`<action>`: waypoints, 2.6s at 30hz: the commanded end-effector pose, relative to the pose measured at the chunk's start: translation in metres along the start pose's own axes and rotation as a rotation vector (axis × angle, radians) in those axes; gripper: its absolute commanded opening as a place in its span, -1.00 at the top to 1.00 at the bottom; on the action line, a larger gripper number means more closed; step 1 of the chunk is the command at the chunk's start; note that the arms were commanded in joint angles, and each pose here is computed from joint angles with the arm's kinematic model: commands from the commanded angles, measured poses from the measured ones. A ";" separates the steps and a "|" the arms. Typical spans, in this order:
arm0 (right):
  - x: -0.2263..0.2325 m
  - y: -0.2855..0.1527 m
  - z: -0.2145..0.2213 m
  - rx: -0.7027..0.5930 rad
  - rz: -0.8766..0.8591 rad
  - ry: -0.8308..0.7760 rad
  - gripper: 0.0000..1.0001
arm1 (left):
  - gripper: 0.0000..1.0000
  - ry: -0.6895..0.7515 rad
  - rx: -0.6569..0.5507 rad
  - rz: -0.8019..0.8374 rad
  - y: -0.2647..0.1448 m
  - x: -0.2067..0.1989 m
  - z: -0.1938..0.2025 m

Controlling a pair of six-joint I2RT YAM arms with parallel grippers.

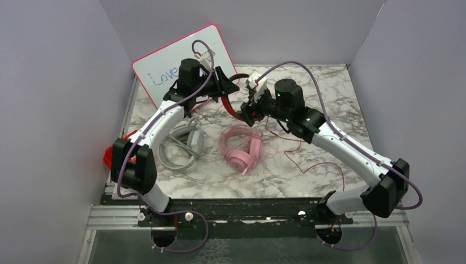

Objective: Wrap the headphones
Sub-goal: Pick up the headphones from the center of the board, then straighten the headphones cable.

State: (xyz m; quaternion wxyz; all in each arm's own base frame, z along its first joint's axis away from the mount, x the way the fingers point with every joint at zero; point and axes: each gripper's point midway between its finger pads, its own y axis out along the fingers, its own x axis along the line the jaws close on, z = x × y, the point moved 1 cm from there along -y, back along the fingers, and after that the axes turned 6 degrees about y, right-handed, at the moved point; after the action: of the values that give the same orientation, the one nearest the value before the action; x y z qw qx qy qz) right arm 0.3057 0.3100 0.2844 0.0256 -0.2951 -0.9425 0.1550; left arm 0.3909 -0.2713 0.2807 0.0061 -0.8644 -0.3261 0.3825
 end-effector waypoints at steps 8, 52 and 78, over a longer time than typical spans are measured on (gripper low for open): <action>-0.062 -0.093 -0.082 -0.201 0.400 0.082 -0.89 | 0.80 0.045 -0.264 0.121 -0.073 -0.020 -0.105; -0.102 -0.062 0.104 -0.198 -0.018 0.434 -0.50 | 0.79 0.086 -0.638 0.479 -0.167 -0.174 -0.242; -0.117 -0.024 0.121 -0.182 0.099 0.459 -0.20 | 0.79 0.101 -0.648 0.493 -0.167 -0.176 -0.256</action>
State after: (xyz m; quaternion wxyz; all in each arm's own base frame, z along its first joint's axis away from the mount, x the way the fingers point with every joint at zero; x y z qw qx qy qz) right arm 0.3344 0.1934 0.1532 0.2427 -0.3317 -0.9109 0.0365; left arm 0.4023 -0.1885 0.5840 -0.3070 -0.8916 -0.2233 0.2468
